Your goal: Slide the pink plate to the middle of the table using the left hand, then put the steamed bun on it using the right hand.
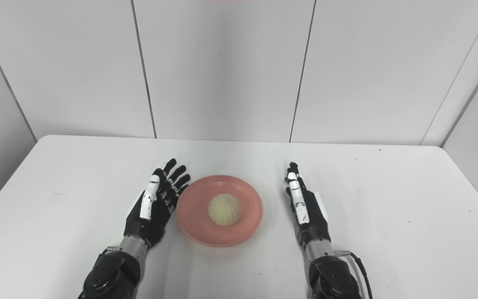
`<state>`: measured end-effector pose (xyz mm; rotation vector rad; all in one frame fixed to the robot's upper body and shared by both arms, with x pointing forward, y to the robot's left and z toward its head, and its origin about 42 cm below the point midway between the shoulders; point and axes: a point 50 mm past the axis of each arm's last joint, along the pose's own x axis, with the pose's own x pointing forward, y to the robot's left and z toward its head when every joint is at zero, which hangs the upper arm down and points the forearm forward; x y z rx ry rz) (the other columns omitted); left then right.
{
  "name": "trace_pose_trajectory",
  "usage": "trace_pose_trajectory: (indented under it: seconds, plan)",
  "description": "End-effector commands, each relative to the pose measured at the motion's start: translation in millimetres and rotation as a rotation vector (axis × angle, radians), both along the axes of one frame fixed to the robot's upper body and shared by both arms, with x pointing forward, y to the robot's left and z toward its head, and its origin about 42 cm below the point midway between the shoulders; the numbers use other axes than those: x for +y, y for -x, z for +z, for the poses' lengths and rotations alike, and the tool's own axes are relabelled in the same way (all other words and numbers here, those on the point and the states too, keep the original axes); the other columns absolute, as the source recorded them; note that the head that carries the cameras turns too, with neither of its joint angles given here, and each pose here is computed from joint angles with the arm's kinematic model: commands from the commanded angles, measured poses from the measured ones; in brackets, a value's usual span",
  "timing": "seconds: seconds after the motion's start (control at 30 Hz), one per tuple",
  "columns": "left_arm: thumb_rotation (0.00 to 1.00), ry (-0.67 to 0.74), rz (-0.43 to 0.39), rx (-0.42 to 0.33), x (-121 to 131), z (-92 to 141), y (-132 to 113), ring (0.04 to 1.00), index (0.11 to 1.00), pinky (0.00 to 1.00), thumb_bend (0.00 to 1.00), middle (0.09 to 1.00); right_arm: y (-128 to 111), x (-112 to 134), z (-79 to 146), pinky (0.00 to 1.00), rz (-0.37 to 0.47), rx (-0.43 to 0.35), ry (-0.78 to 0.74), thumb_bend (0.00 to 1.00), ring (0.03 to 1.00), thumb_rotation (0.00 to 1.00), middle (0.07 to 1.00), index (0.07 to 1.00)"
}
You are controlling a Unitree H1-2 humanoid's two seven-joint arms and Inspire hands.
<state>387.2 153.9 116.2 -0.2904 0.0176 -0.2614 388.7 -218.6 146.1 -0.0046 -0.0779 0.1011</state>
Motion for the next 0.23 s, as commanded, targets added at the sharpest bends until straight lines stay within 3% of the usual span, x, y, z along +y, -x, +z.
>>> trace_pose_trajectory:
  seconds: [0.0,0.2]
  plan:
    - [1.0,-0.045,0.029,0.227,6,-48,27,0.945,0.975,0.94,0.43,0.962,-4,6,10,1.0,0.012,-0.042,-0.006,0.33,1.0,1.0,1.0,1.0]
    - [1.0,-0.085,0.059,0.191,7,-46,35,0.958,0.982,0.96,0.42,0.969,-3,11,-1,1.0,0.038,0.009,-0.063,0.33,1.0,1.0,1.0,1.0]
